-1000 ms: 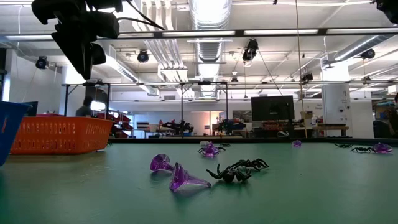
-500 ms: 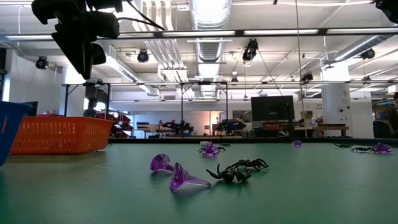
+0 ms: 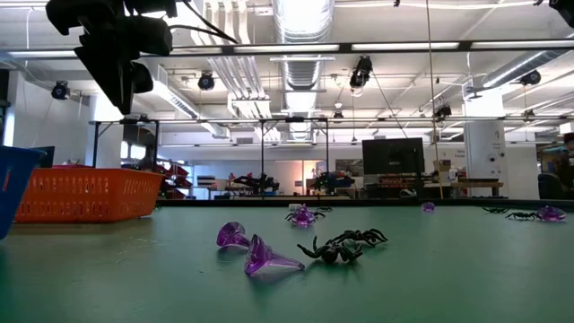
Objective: Sort Halloween decoration
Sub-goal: Put the white skeleton toy into the yellow bin, then put the violet witch hat toy into the orange bin
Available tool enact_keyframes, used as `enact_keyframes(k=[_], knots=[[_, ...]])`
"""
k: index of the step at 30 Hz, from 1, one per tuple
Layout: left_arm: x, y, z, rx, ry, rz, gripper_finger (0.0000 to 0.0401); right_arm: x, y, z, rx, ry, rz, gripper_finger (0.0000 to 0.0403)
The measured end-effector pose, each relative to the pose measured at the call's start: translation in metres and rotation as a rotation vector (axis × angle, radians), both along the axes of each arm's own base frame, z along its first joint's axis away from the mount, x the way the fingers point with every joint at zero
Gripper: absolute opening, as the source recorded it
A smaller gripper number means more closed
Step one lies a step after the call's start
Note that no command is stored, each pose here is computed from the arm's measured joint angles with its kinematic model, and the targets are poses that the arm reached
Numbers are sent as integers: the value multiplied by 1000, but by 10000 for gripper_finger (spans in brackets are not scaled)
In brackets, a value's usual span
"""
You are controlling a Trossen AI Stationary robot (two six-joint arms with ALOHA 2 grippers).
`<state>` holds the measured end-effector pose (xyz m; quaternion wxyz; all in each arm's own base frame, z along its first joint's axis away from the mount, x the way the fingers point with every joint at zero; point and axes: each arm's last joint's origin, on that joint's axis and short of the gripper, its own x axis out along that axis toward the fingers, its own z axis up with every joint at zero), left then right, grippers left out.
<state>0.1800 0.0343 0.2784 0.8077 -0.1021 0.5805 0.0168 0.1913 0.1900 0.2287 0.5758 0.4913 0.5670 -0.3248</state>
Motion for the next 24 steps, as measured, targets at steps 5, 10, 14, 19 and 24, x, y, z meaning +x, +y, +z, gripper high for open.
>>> enact_keyframes(k=[5,10,14,19,24], knots=[[0,0,0,0,-1,0,96,0,0,0,-3,-3,17,18],[0,0,0,0,-1,0,96,0,0,0,-3,-2,17,18],[0,0,0,0,-1,0,96,0,0,0,-3,2,11,18],[0,0,0,0,-2,0,96,-1,0,0,-5,4,14,45],[0,0,0,0,-1,0,96,-1,0,0,-8,2,25,89]])
